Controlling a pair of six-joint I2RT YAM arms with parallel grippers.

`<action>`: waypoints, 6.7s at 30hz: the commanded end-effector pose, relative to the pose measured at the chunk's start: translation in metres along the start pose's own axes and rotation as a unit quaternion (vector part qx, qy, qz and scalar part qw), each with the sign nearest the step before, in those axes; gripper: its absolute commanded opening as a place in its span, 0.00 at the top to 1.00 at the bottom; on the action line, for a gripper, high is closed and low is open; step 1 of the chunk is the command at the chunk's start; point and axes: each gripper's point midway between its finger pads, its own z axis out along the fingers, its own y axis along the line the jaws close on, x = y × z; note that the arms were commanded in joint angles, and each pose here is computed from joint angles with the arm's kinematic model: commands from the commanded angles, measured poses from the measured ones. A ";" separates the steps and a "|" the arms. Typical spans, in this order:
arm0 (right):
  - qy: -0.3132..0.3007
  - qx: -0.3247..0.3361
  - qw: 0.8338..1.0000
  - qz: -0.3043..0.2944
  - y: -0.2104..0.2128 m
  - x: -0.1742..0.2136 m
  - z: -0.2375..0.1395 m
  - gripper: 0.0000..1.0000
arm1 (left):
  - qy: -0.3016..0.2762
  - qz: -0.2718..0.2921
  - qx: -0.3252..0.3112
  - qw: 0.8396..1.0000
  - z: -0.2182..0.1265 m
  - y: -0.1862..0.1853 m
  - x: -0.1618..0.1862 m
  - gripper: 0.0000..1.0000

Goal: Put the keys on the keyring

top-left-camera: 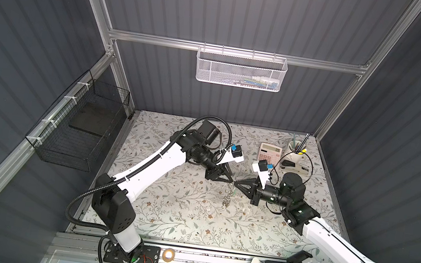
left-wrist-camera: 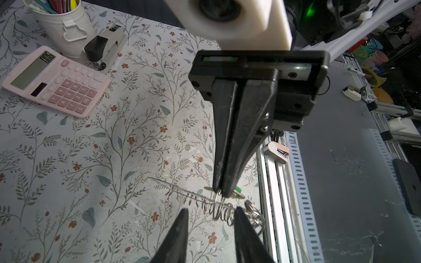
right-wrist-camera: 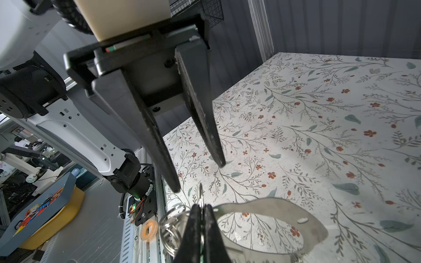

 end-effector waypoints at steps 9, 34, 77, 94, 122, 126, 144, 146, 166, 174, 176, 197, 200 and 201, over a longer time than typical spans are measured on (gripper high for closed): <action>-0.023 -0.008 0.999 -0.029 0.011 -0.021 -0.003 1.00 | 0.016 -0.005 0.011 1.000 0.009 -0.001 0.001 0.72; -0.046 0.034 0.998 -0.030 0.003 -0.027 -0.013 0.63 | -0.069 -0.033 -0.038 0.996 0.002 -0.007 -0.007 1.00; -0.019 0.001 1.000 -0.011 0.003 -0.020 -0.003 1.00 | -0.388 -0.033 -0.090 0.917 -0.044 -0.033 -0.064 1.00; -0.017 0.028 0.999 -0.006 -0.006 -0.019 -0.002 0.92 | -0.403 -0.042 -0.072 0.911 -0.019 -0.028 -0.056 1.00; -0.111 0.189 0.975 0.046 -0.068 -0.032 -0.052 0.51 | -0.413 -0.070 -0.144 0.896 -0.011 -0.001 -0.025 1.00; -0.123 0.149 0.981 0.030 -0.055 -0.035 -0.049 0.48 | -0.431 -0.068 -0.123 0.891 -0.009 -0.002 -0.031 1.00; -0.109 0.026 0.994 0.004 -0.012 -0.035 -0.032 0.54 | -0.437 -0.069 -0.061 0.895 0.006 -0.007 -0.038 1.00; -0.103 0.021 0.994 0.003 -0.010 -0.034 -0.030 0.57 | -0.438 -0.069 -0.058 0.895 0.006 -0.007 -0.038 1.00; -0.077 0.016 0.997 0.005 -0.010 -0.029 -0.018 1.00 | -0.441 -0.064 -0.047 0.894 0.006 -0.010 -0.040 1.00; -0.073 0.026 0.997 0.002 -0.011 -0.028 -0.018 1.00 | -0.415 -0.070 -0.079 0.904 0.009 -0.003 -0.032 0.75; -0.074 0.032 0.997 0.000 -0.012 -0.028 -0.018 1.00 | -0.404 -0.076 -0.100 0.906 0.006 0.002 -0.027 0.68; -0.028 0.033 0.998 -0.036 -0.002 -0.015 -0.001 1.00 | -0.064 -0.020 -0.097 0.993 -0.026 -0.017 0.010 0.54; -0.023 0.028 0.999 -0.038 0.000 -0.014 0.001 1.00 | -0.032 -0.021 -0.082 0.996 -0.023 -0.012 0.007 0.57; -0.023 0.027 0.999 -0.040 0.001 -0.013 0.001 1.00 | -0.032 -0.014 -0.079 0.996 -0.026 -0.011 0.000 0.58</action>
